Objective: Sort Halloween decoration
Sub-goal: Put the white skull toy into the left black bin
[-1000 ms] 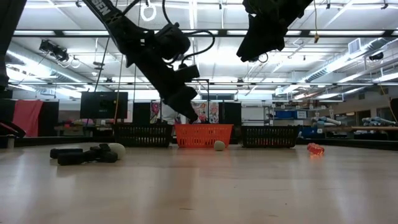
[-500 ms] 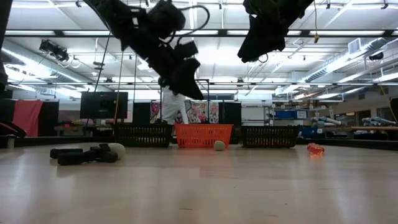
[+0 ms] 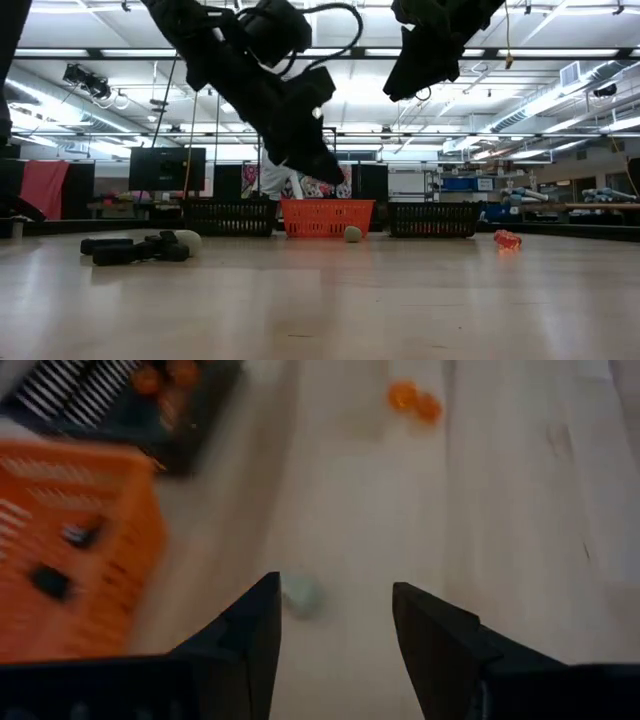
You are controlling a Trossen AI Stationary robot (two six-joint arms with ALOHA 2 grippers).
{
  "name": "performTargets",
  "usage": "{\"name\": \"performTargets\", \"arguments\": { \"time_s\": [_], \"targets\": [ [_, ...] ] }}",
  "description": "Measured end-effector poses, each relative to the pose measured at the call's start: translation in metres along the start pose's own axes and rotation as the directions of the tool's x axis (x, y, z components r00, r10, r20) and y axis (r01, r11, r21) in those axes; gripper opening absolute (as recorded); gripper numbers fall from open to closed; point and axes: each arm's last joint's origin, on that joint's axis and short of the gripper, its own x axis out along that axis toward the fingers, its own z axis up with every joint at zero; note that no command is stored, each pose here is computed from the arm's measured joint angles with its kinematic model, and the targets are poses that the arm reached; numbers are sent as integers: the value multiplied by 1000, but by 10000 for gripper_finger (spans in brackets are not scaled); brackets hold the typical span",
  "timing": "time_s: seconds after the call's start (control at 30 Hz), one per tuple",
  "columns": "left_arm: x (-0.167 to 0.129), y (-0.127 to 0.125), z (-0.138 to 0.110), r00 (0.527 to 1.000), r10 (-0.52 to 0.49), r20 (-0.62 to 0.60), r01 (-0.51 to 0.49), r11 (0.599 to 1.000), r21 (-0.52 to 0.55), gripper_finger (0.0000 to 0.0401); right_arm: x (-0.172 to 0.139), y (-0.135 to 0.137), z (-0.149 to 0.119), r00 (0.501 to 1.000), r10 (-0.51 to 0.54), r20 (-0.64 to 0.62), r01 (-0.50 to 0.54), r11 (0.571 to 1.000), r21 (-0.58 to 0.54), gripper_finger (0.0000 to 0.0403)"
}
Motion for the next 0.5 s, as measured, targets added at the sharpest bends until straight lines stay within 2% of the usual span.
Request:
{"name": "performTargets", "arguments": {
  "time_s": [0.37, 0.5],
  "targets": [
    [27, -9, -20, 998, 0, -58, -2, 999, -37, 176, 0, 1, 0, 1000, 22, -5, -22, 1000, 9, 165],
    [34, -7, -23, 994, 87, -72, -89, 996, -30, 176, 0, 2, 0, 999, 38, -9, -38, 999, 11, 165]
  ]
}}
